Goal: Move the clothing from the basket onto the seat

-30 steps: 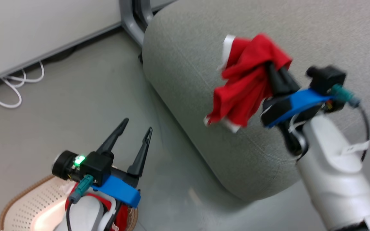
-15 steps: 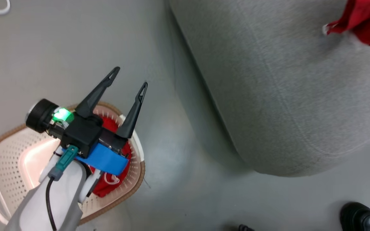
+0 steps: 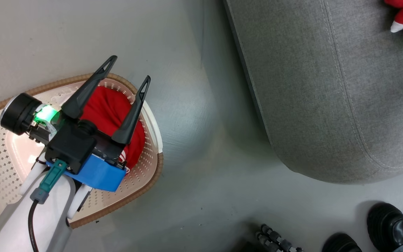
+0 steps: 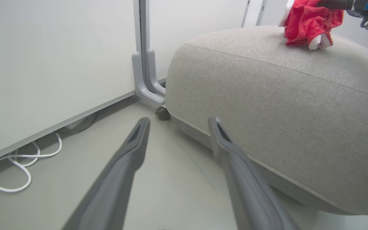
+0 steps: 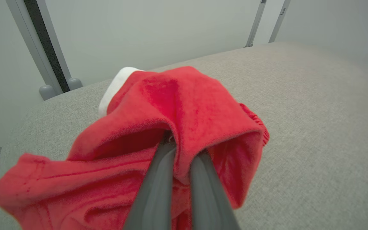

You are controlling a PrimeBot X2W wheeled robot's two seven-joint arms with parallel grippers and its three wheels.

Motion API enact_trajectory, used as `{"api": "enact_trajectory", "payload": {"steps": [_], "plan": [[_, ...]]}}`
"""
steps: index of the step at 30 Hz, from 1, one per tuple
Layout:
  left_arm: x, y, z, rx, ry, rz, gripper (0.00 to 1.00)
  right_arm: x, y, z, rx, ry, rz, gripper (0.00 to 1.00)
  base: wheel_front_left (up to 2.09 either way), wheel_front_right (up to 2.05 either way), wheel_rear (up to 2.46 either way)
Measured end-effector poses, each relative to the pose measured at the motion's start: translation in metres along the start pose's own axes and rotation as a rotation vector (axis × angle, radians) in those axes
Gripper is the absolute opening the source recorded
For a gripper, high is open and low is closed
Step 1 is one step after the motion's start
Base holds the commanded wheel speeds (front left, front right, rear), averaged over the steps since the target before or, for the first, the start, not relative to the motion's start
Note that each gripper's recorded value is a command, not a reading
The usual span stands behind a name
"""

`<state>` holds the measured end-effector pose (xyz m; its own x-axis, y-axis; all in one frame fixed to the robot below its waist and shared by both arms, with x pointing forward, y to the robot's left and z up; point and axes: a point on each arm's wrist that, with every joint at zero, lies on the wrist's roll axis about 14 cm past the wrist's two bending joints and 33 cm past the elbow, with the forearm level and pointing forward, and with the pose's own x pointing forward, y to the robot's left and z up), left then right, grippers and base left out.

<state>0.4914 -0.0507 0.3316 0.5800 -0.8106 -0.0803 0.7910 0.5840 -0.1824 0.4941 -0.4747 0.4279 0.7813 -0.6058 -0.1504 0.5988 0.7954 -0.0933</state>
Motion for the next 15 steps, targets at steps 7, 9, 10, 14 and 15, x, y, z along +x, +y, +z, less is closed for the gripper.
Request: {"api": "enact_trajectory", "payload": {"steps": [7,9,10,14,15], "plan": [[-0.0022,-0.0008,0.003,0.003,-0.002,0.006,1.0,-0.0003,0.0006,0.001,0.005,-0.007,-0.005,0.0,0.0,0.0,0.0],[-0.003,-0.0018,0.0038,0.005,-0.001,0.004,1.0,-0.0007,-0.0005,0.0005,0.013,-0.005,-0.011,0.3,0.0,0.0,0.0],[-0.0035,-0.0019,0.0039,0.006,0.001,0.004,1.0,-0.0012,-0.001,-0.0017,0.012,0.002,-0.012,0.86,0.0,0.0,0.0],[-0.0049,-0.0004,0.0062,0.01,0.002,0.009,1.0,-0.0033,-0.0027,-0.0082,0.017,0.028,-0.016,1.0,0.0,0.0,0.0],[-0.005,-0.0002,0.0065,0.009,0.002,0.011,1.0,-0.0031,-0.0033,-0.0075,0.014,0.028,-0.017,1.0,0.0,0.0,0.0]]}}
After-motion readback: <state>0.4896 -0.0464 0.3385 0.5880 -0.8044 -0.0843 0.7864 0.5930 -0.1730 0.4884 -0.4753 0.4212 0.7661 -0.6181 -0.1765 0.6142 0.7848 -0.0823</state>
